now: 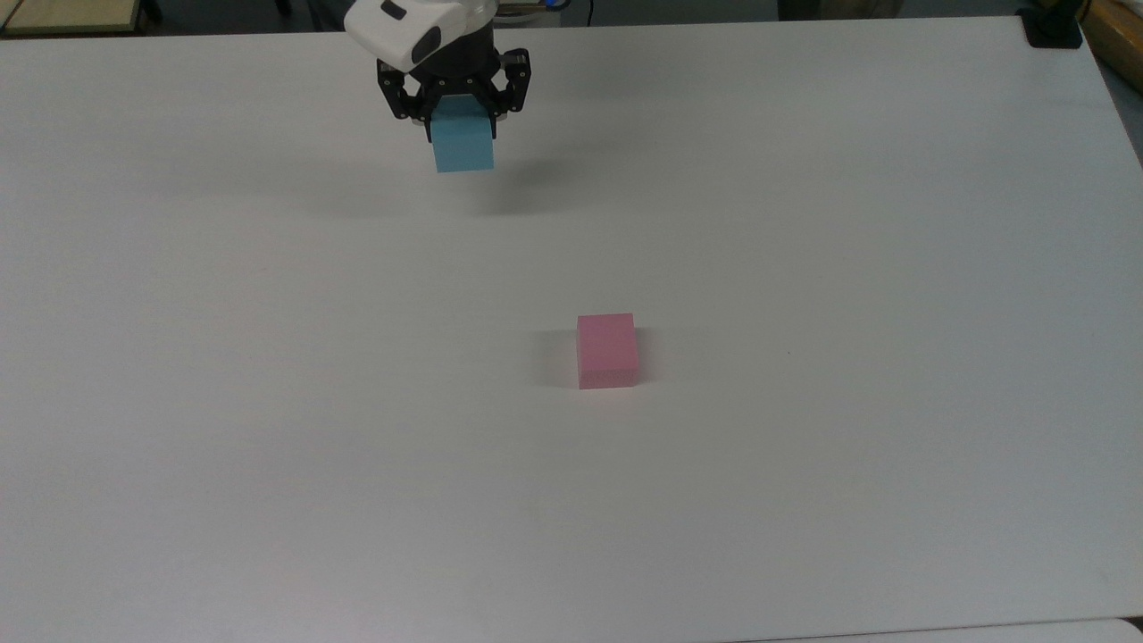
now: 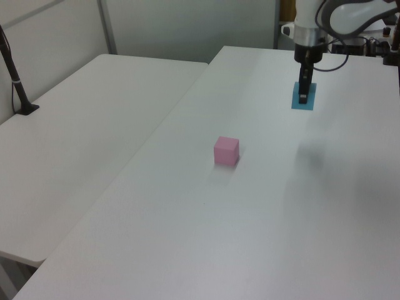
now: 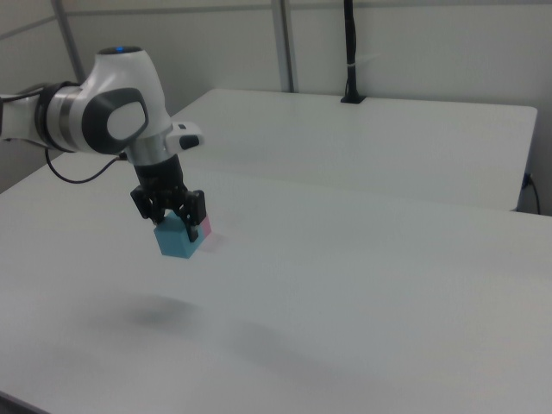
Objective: Put blue cube on pink cube
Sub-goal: 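Lift the light blue cube up off the table, then carry the blue cube over the pink cube and lower it onto it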
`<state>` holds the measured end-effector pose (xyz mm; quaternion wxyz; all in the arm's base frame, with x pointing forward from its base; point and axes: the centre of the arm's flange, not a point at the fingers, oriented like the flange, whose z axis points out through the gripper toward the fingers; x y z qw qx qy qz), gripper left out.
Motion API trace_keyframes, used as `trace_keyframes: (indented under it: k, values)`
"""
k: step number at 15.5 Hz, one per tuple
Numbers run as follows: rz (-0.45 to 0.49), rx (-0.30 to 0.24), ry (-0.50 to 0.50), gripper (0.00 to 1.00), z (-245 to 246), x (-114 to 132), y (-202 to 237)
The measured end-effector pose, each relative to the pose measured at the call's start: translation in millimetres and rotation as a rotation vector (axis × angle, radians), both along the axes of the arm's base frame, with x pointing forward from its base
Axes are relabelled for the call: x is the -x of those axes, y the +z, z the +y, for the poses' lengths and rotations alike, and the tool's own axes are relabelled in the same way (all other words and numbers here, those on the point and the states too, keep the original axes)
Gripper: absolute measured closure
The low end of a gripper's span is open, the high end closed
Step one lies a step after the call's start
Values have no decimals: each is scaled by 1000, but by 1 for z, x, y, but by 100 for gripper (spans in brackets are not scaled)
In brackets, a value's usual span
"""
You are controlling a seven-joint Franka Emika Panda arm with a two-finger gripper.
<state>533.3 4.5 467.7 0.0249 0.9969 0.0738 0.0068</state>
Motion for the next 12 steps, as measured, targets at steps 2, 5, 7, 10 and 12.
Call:
trace_keyframes:
  k: [2,5,7,10,12]
  values:
    - [-5,1,-1,38,0,-3,12]
    - [-23,1,1,38,1,-11,30]
    - [-18,1,9,38,8,-21,40]
    - [-17,-1,9,38,23,-47,44]
    - [-12,-1,0,38,42,-59,36]
